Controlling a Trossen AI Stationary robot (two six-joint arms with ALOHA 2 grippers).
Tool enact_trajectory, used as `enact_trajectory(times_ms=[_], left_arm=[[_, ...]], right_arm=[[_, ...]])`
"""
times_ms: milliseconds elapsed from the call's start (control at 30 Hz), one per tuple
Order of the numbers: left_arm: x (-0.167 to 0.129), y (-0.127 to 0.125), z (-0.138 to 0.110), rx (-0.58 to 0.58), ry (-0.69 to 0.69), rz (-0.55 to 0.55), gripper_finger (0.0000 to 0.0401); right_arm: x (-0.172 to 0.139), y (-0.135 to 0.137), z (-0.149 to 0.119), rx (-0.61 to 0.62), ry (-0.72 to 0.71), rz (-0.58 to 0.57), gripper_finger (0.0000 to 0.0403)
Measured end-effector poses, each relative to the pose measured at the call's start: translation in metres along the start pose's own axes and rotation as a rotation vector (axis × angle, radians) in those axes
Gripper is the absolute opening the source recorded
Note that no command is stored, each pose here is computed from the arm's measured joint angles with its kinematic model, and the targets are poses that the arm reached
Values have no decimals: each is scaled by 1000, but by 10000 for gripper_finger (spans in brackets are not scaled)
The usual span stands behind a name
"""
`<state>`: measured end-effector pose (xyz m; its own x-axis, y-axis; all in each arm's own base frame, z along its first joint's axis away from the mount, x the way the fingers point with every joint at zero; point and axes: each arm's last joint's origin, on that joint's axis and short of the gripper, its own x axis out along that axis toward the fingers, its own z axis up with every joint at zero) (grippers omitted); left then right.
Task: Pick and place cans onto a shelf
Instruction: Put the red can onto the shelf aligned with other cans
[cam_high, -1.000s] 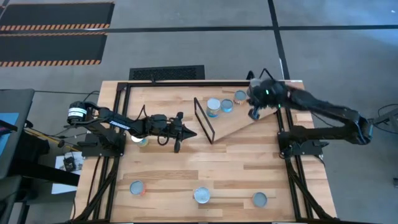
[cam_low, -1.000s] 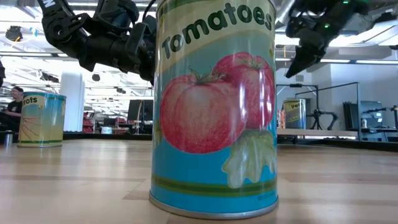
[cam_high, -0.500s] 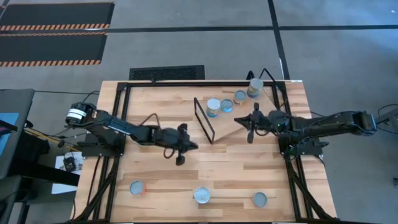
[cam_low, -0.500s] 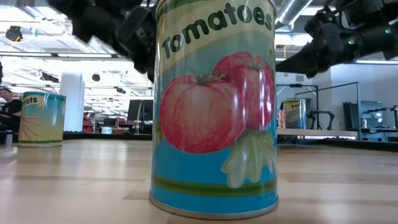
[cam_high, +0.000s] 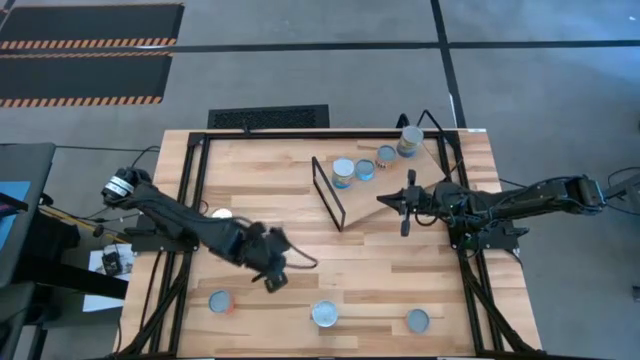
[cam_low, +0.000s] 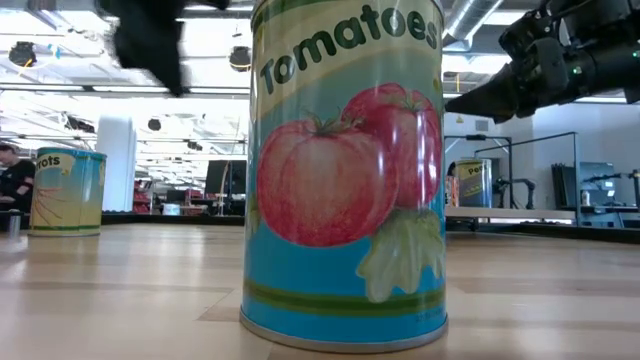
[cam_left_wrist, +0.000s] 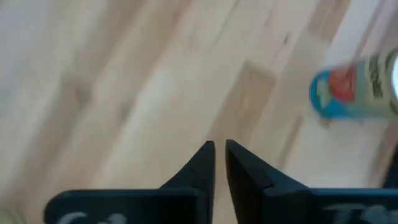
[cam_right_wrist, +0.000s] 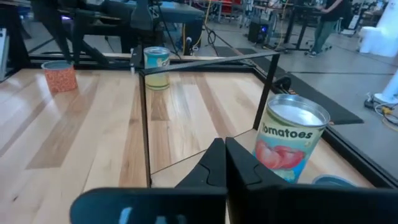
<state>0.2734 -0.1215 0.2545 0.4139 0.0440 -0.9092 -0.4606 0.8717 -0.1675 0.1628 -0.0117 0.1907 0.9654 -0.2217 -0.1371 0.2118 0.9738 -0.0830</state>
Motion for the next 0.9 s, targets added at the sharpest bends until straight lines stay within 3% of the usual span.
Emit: enact_trajectory(times_ms=[233, 433, 567, 900], left_arm=[[-10, -23, -53, -279, 166, 25, 86], [-12, -31, -96, -488, 291, 185, 125], [-9, -36, -113, -529, 300, 247, 146], [2, -37, -130, -602, 308, 226, 171]], right_arm=[[0, 0, 0, -6, -5, 0, 9], [0, 0, 1, -16, -16, 4, 6], [1, 0, 1, -18, -12, 6, 7], [2, 0, 0, -20, -7, 7, 7]])
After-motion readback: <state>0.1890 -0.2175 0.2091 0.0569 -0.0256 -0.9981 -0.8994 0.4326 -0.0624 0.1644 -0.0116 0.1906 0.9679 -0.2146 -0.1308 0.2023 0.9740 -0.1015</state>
